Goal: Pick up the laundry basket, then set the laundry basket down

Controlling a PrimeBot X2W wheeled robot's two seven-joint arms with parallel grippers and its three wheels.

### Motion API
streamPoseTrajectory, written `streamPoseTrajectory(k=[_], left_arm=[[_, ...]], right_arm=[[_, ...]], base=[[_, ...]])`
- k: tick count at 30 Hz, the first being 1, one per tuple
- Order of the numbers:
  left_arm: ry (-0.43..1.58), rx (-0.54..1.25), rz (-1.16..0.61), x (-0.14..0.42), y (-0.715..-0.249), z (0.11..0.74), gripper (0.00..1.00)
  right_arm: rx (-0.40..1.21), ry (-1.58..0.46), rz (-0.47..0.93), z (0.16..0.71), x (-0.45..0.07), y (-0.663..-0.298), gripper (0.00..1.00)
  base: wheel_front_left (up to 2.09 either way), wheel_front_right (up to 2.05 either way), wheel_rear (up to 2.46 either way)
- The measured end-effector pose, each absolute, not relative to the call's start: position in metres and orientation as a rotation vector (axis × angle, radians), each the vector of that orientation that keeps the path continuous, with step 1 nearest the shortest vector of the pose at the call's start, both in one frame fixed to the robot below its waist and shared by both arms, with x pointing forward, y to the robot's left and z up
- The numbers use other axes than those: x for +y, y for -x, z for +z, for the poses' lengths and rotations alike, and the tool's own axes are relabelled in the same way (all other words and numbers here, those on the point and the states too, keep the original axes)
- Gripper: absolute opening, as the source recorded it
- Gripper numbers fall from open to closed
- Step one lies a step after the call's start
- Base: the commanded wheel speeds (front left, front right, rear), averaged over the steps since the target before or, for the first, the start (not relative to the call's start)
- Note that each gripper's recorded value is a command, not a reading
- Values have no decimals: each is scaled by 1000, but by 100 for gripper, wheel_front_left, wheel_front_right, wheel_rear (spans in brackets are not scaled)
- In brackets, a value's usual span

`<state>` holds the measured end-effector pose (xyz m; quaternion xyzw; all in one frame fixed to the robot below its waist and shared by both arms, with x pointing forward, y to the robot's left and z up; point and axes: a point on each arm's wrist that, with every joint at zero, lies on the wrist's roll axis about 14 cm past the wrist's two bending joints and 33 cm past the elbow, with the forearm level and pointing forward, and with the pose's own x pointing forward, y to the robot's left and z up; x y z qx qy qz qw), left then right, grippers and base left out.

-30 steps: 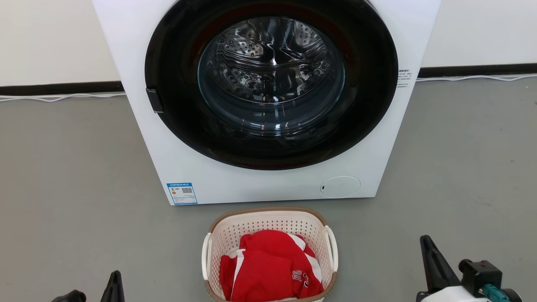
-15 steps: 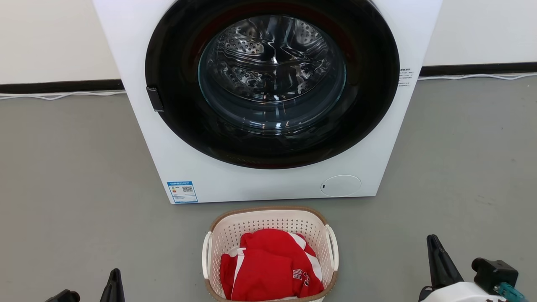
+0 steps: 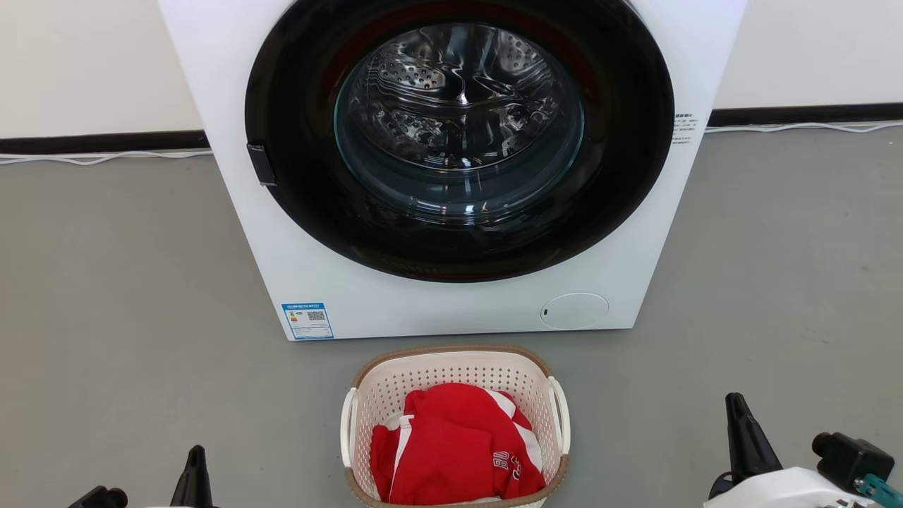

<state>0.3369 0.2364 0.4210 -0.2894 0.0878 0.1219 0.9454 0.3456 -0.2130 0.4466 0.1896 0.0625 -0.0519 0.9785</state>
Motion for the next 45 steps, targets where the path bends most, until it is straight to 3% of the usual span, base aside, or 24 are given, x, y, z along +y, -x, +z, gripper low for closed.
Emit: streamPoseTrajectory(k=[45], left_arm=[[1056,152,223,219,-352,437,0]], right_arm=[[114,-946,-168,453,-217,-356,0]], base=[[0,0,0]])
